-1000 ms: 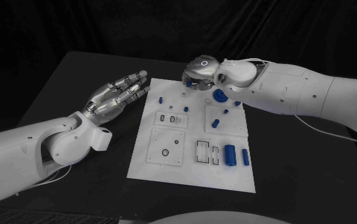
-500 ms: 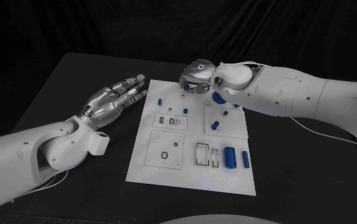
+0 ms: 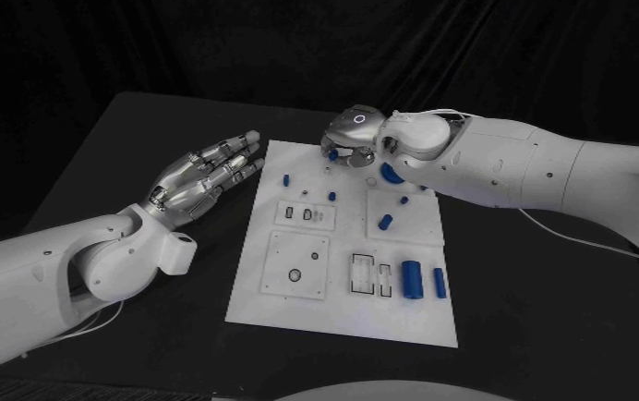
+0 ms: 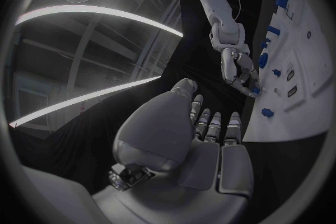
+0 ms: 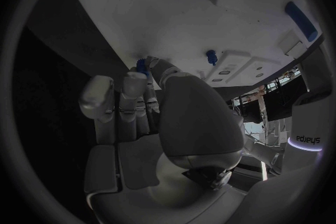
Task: Assemble the parts on the task board
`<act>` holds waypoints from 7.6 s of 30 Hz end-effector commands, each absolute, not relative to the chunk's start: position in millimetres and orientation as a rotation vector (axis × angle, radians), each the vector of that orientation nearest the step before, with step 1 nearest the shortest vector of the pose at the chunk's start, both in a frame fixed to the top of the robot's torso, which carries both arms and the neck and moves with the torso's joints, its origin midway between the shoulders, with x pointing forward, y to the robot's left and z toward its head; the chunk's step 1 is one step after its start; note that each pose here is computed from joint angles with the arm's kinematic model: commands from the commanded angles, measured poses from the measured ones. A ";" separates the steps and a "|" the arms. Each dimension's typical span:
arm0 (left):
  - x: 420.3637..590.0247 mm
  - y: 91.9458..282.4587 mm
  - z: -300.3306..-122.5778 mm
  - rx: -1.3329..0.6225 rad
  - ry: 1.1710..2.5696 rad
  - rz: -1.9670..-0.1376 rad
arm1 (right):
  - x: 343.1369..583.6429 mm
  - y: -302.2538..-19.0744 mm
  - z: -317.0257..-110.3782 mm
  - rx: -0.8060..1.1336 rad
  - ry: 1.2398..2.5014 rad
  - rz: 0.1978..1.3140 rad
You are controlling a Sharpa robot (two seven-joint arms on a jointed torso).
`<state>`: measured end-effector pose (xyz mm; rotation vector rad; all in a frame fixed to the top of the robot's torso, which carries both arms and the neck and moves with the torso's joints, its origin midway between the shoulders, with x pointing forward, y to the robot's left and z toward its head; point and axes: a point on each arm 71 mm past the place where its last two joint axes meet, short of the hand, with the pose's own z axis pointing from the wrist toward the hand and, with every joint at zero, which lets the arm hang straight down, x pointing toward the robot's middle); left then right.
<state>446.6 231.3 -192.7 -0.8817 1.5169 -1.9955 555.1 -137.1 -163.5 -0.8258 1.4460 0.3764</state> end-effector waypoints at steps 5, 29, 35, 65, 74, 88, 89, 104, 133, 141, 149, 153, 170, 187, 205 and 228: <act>446.8 231.0 -191.0 -0.872 1.515 -2.010 | 557.3 -143.9 -172.1 -0.800 1.529 0.308; 446.5 237.8 -191.5 -0.881 1.517 -1.991 | 524.9 -220.5 -116.9 -0.579 1.304 0.382; 447.1 236.0 -191.8 -0.879 1.521 -1.997 | 516.3 -247.0 -124.2 -0.511 1.402 0.341; 448.7 234.0 -193.4 -0.878 1.535 -2.008 | 507.4 -282.0 -193.1 -0.378 1.647 0.250; 448.6 236.5 -193.6 -0.882 1.535 -2.001 | 506.1 -280.4 -189.0 -0.372 1.577 0.285; 449.7 236.8 -194.4 -0.883 1.542 -2.000 | 505.2 -278.1 -186.9 -0.360 1.541 0.297; 449.8 236.7 -194.4 -0.883 1.542 -2.001 | 505.7 -278.0 -187.1 -0.358 1.544 0.294; 450.0 235.6 -194.9 -0.882 1.548 -2.006 | 513.8 -277.7 -199.9 -0.352 1.636 0.227; 451.5 236.3 -196.6 -0.884 1.555 -2.006 | 514.3 -269.6 -210.7 -0.410 1.679 0.268; 451.3 238.1 -197.0 -0.887 1.557 -2.003 | 508.1 -268.6 -207.3 -0.409 1.645 0.299; 451.3 238.8 -197.7 -0.890 1.561 -2.000 | 498.0 -261.4 -199.5 -0.408 1.608 0.347; 451.5 238.5 -198.0 -0.890 1.564 -2.000 | 497.0 -258.1 -195.7 -0.407 1.599 0.357; 451.6 238.5 -198.8 -0.893 1.574 -1.997 | 502.9 -242.6 -193.3 -0.390 1.611 0.388; 452.4 237.2 -199.9 -0.895 1.587 -1.995 | 512.4 -204.5 -179.8 -0.445 1.571 0.447; 454.4 233.1 -201.0 -0.891 1.600 -2.003 | 521.6 -170.9 -176.6 -0.503 1.575 0.478; 454.7 232.0 -201.7 -0.891 1.604 -2.006 | 524.9 -155.2 -177.0 -0.515 1.568 0.489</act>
